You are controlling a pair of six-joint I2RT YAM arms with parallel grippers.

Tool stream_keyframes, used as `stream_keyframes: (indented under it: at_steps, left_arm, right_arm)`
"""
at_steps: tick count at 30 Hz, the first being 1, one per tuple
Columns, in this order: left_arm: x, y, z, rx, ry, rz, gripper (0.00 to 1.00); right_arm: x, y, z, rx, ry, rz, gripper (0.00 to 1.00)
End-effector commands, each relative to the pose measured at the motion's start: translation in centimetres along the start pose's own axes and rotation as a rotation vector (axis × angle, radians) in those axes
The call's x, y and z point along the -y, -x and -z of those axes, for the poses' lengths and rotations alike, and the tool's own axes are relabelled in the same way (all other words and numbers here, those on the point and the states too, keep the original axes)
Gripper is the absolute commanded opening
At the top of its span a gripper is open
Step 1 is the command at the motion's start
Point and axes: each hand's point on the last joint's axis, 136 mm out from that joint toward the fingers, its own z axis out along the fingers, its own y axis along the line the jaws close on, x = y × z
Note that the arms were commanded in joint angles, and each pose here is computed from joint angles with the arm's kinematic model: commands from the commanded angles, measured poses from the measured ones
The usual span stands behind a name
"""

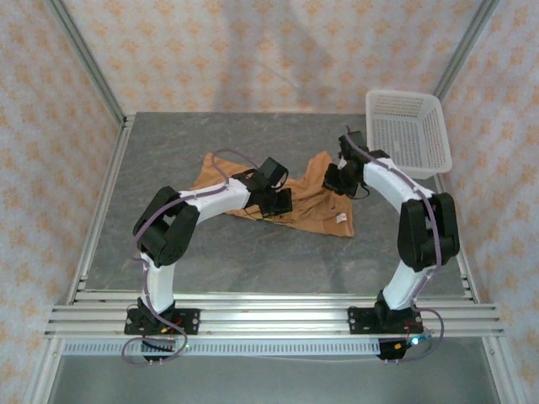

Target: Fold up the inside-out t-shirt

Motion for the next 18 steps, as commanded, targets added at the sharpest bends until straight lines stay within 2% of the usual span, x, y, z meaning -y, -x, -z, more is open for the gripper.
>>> stream_keyframes:
  at_steps: [1,5,10,14,18]
  left_arm:
    - [1.9,0.4,0.4,0.021,-0.044,-0.013,0.0]
    - [1.9,0.5,0.6,0.023,-0.043,-0.015,0.0]
    - [2.0,0.5,1.0,0.028,-0.043,-0.016,0.0]
    - [2.0,0.5,1.3,0.032,-0.038,-0.023,0.0]
    - [2.2,0.5,1.7,0.033,-0.038,-0.031,0.0]
  right_arm:
    - [-3.0,-1.6,0.6,0.02,0.07,0.029,0.0]
    - [-4.8,-2.4,-1.1,0.008,0.108,0.028,0.0]
    - [-4.6,-2.3,-2.8,-0.002,0.054,0.026,0.0]
    - [0.5,0.1,-1.3,0.122,-0.209,0.043,0.0]
    - [5.5,2.7,0.6,0.168,-0.307,0.008,0.0]
